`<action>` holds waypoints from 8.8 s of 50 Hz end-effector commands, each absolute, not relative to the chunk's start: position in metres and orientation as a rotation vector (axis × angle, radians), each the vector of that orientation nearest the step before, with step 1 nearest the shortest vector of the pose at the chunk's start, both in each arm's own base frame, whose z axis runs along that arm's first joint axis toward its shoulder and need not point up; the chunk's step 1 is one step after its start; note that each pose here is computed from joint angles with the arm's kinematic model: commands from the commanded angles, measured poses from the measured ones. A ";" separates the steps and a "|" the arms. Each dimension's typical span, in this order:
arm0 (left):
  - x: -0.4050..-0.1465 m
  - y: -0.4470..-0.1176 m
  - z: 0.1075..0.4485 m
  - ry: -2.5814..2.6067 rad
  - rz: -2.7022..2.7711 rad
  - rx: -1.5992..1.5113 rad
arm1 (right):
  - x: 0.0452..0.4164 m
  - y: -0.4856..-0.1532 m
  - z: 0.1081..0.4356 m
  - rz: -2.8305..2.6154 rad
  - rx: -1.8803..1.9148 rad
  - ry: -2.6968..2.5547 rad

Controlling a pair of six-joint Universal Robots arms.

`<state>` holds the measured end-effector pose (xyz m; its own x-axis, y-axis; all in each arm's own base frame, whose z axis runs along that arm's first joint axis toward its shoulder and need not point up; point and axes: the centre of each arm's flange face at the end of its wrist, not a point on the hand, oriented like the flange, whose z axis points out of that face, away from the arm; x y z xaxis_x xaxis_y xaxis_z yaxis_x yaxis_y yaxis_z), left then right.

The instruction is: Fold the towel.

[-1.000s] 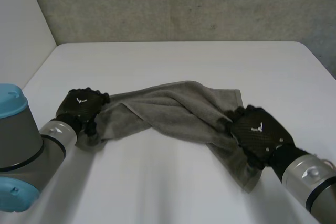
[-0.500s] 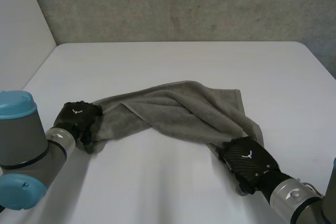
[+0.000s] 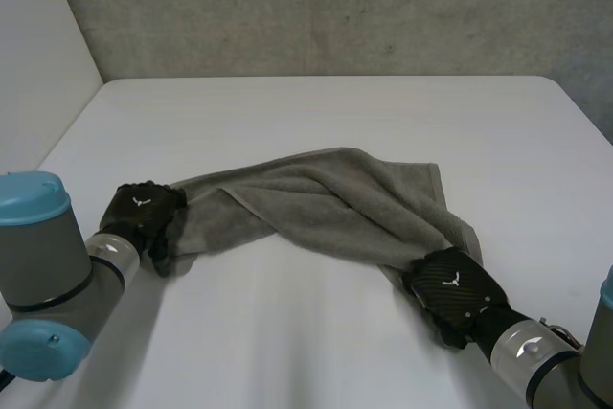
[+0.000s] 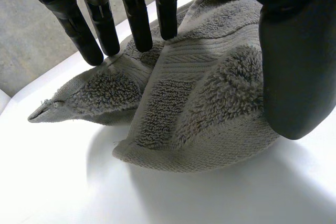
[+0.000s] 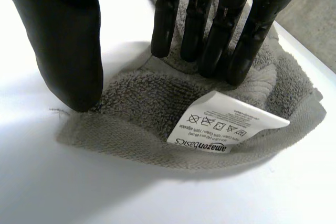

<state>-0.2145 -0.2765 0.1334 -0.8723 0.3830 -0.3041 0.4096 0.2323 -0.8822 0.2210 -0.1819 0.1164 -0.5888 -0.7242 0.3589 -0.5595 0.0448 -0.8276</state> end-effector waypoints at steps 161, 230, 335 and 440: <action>-0.218 -0.276 0.167 2.483 -1.977 0.706 | 0.157 -0.267 0.182 -1.885 -0.949 2.225; -0.245 -0.348 0.259 2.161 -2.679 0.555 | 0.252 -0.336 0.280 -2.271 -1.112 1.751; -0.234 -0.408 0.136 2.314 -2.101 0.955 | 0.245 -0.422 0.154 -2.179 -1.158 2.209; -0.238 -0.312 0.207 2.397 -2.257 0.766 | 0.143 -0.380 0.270 -2.249 -1.179 2.286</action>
<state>-0.2265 -0.3200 0.1780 -0.8781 0.4569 -0.1417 0.2052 0.0921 -0.9744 0.0712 -0.4015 0.2301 -0.7754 -0.2048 0.5974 -0.6249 0.1125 -0.7725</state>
